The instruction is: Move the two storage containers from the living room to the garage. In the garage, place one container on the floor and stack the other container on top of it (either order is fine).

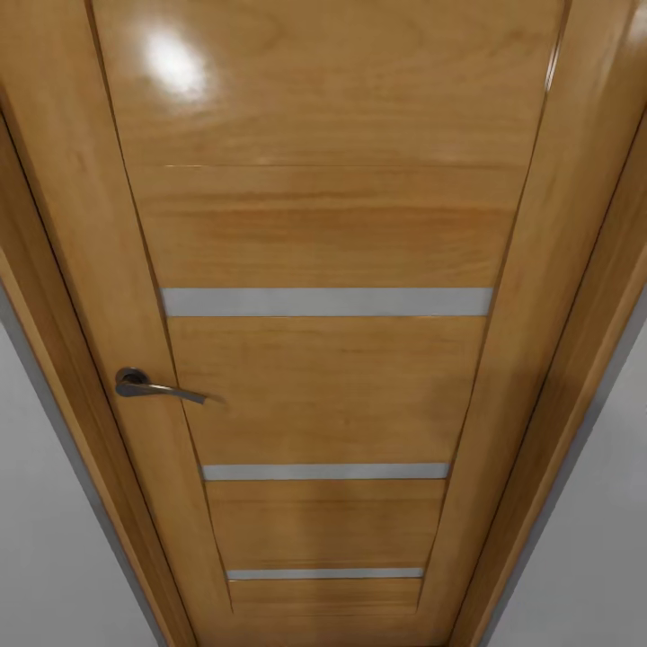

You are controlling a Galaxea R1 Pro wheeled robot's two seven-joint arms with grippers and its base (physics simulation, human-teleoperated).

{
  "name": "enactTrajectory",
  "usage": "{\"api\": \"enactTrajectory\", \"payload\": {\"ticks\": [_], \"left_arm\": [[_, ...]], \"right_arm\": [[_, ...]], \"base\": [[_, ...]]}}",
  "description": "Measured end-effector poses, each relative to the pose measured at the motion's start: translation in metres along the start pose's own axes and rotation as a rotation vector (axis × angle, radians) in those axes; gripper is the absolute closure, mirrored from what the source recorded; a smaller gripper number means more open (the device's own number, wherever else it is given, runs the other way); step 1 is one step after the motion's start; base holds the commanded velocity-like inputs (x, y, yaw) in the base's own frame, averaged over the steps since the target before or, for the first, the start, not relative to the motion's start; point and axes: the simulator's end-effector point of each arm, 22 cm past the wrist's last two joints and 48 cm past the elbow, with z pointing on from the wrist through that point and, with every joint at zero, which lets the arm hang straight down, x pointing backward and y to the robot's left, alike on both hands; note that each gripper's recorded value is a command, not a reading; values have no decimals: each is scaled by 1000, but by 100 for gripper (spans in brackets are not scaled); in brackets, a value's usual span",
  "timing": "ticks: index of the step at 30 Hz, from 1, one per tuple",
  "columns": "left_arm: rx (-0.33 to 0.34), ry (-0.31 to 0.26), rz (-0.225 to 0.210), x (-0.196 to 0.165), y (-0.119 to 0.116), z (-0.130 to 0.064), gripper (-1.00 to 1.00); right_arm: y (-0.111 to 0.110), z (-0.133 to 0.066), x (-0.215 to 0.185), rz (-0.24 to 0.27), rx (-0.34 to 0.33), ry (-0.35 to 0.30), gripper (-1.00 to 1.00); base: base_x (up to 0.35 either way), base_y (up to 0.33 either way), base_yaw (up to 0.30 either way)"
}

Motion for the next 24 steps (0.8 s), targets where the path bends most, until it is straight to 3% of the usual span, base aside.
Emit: {"api": "enactTrajectory", "payload": {"ticks": [6, 7, 9, 18, 24], "left_arm": [[-3, 0, 1, 0, 2, 0, -100], [-3, 0, 2, 0, 3, 0, -100], [-4, 0, 2, 0, 3, 0, -100], [-4, 0, 4, 0, 3, 0, -100], [-4, 0, 4, 0, 3, 0, -100]], "right_arm": [[-11, 0, -13, 0, 36, -27, -100], [-19, 0, -45, 4, 76, -90, -100], [-14, -20, -171, 15, 76, -340, -100], [-18, -65, -268, 27, 109, -486, -100], [-40, -109, -323, 9, 132, -615, -100]], "base": [[0, 0, 0], [0, 0, 0], [0, 0, 0], [0, 0, 0], [0, 0, 0]]}}
